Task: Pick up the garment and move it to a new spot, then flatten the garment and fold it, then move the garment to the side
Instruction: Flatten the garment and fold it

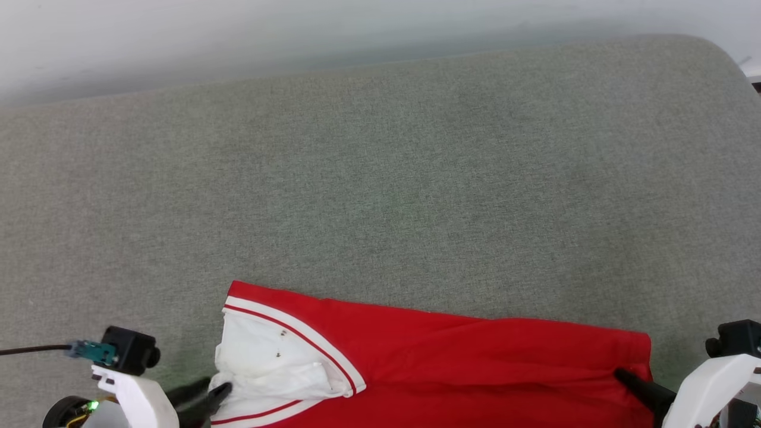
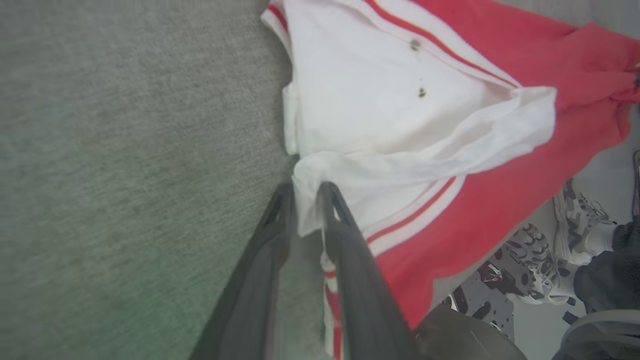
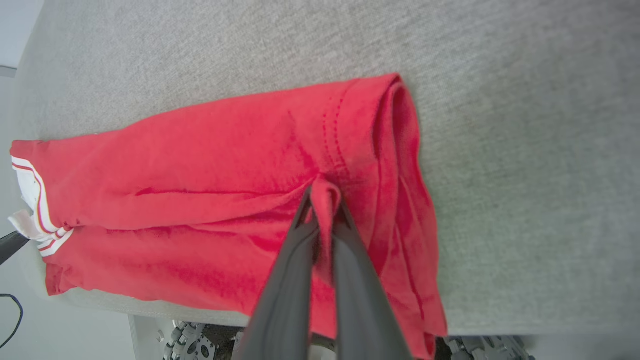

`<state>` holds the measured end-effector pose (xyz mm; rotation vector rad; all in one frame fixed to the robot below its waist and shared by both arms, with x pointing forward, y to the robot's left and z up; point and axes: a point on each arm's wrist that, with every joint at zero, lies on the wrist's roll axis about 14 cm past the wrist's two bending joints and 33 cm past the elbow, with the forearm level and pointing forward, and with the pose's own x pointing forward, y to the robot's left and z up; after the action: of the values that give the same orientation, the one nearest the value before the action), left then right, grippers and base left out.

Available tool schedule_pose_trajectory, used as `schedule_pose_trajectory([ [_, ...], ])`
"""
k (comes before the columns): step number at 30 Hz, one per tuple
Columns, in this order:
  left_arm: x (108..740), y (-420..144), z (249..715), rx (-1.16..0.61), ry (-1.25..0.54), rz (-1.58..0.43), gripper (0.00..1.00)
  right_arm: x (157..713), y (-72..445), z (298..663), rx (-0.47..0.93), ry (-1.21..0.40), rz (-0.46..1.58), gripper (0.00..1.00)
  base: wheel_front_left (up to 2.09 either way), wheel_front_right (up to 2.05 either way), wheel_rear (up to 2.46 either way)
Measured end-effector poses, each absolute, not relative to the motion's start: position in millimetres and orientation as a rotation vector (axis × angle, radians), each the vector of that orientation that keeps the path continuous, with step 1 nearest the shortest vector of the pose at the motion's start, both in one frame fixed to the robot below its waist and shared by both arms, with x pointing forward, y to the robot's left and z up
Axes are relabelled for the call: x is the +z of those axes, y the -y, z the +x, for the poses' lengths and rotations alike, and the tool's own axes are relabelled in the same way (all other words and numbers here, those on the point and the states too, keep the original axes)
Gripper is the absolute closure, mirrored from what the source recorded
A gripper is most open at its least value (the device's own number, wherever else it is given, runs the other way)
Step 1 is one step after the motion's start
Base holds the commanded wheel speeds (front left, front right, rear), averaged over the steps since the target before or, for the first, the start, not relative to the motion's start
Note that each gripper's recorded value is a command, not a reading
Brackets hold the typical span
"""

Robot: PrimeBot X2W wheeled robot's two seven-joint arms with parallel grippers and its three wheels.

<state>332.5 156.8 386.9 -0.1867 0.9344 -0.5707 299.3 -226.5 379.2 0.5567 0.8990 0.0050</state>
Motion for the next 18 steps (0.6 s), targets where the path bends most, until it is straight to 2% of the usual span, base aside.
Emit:
schedule_pose_trajectory([
  [1, 389, -157, 335, -0.565, -0.92, -0.192, 0.0, 380, 227, 299, 0.003, -0.898, 0.562, 0.55, 0.0, 0.0, 0.0],
  [2, 391, -157, 338, -0.557, -0.904, -0.207, 0.0, 382, 228, 300, -0.004, -0.889, 0.577, 0.15, 0.0, 0.0, 0.0],
  [3, 394, -157, 340, -0.551, -0.89, -0.223, 0.0, 384, 227, 300, -0.005, -0.878, 0.6, 0.0, 0.0, 0.0, 0.0],
  [9, 433, -159, 363, -0.506, -0.695, -0.286, 0.0, 400, 228, 301, -0.009, -0.82, 0.659, 0.0, 0.0, 0.0, 0.0],
  [14, 475, -165, 375, -0.465, -0.441, -0.31, 0.0, 410, 240, 294, -0.042, -0.785, 0.664, 0.0, 0.0, 0.0, 0.0],
  [18, 496, -168, 369, -0.439, -0.293, -0.299, 0.0, 412, 243, 286, -0.054, -0.784, 0.669, 0.0, 0.0, 0.0, 0.0],
])
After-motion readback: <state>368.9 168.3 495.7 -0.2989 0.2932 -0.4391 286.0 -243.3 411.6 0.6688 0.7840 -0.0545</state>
